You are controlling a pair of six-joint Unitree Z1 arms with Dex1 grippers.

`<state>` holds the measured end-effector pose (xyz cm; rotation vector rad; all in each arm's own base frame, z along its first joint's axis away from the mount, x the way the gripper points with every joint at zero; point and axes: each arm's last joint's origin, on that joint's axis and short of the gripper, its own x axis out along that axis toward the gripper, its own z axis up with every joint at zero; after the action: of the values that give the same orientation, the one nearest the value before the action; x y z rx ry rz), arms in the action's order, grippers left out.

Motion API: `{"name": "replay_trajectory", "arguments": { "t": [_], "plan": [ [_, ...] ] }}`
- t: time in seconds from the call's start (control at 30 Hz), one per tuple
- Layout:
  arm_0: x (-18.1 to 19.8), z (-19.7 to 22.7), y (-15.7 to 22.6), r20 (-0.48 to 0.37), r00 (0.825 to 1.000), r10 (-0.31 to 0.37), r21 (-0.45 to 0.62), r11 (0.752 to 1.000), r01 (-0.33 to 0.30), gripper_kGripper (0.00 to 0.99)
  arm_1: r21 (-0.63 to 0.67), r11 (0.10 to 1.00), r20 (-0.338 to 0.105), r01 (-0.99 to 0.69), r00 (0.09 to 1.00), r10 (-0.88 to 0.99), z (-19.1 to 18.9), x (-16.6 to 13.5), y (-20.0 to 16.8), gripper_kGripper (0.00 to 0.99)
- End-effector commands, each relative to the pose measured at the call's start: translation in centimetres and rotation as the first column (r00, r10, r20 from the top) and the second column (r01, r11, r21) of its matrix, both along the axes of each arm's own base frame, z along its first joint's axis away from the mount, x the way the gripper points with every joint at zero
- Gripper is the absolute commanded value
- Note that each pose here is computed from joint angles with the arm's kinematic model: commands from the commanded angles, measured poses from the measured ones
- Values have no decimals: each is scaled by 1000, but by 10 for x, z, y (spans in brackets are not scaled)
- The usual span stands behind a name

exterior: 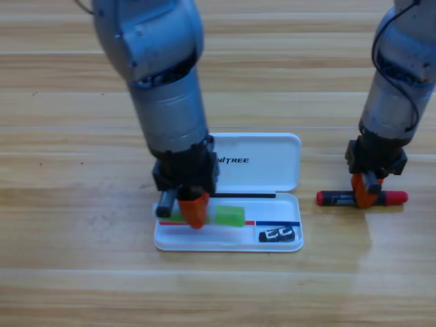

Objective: Clean up eraser and pencils

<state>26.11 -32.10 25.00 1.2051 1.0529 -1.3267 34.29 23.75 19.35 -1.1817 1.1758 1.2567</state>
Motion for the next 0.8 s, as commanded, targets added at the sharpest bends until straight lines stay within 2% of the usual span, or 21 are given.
{"name": "replay_trajectory", "arguments": {
  "t": [0.03, 0.37, 0.8],
  "plan": [
    [5, -29, -22, -79, 997, -7, 45, 999, 11, 0, 45, 999, 51, 21, 998, -23, 37, -17, -19, 0],
    [16, -45, -37, -130, 991, 13, 67, 998, -5, 0, 50, 999, 60, 16, 998, -19, 46, -24, -21, 0],
    [34, -57, -30, -148, 985, 86, 100, 992, -71, 0, 57, 998, 72, 8, 997, -12, 54, -29, -21, 0]
  ]
}}
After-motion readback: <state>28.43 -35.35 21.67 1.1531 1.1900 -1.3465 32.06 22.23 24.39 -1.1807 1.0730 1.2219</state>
